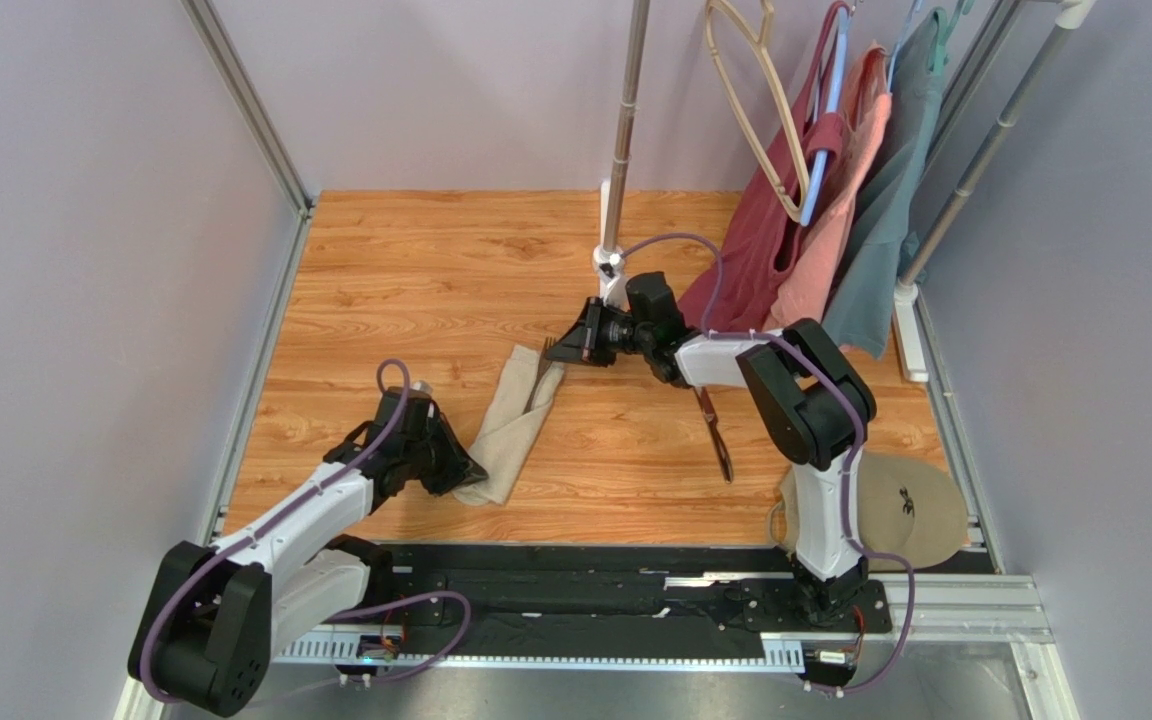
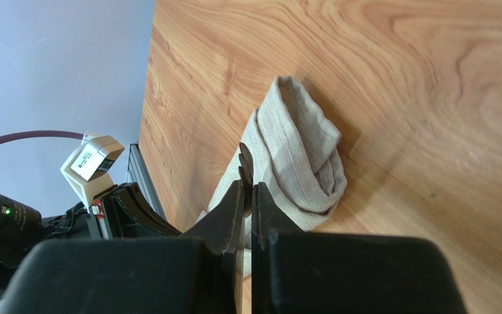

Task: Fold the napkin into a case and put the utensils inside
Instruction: Insert the fork into the folded napkin.

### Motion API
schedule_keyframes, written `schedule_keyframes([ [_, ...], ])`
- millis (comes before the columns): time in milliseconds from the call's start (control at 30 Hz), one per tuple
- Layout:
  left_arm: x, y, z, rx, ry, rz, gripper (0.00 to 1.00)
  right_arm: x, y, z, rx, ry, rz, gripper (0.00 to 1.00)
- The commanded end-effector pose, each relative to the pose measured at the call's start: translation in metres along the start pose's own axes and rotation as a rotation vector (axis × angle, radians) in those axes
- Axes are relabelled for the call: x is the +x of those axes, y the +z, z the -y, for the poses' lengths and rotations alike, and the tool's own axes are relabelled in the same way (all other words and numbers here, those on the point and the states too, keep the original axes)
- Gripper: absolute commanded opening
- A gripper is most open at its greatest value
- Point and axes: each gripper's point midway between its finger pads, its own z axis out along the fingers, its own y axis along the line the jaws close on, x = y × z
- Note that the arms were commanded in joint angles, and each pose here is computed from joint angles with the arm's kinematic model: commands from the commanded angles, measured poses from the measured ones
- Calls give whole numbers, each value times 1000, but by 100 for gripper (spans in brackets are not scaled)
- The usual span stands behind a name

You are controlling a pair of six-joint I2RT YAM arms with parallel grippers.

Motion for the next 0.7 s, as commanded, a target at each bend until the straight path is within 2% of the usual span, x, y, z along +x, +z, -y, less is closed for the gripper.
schedule_keyframes([
  [0, 1, 4, -2, -5, 0, 10, 0, 4, -5, -15, -6, 48, 16, 0],
  [300, 2, 5, -2, -8, 5, 10, 0, 33, -2, -8, 30, 134, -16, 0],
  [533, 0, 0, 6, 10, 39, 4, 0, 50, 0, -4, 67, 142, -37, 0],
  [667, 4, -20, 27, 70, 49, -39, 9, 53, 0, 0, 77, 143, -41, 0],
])
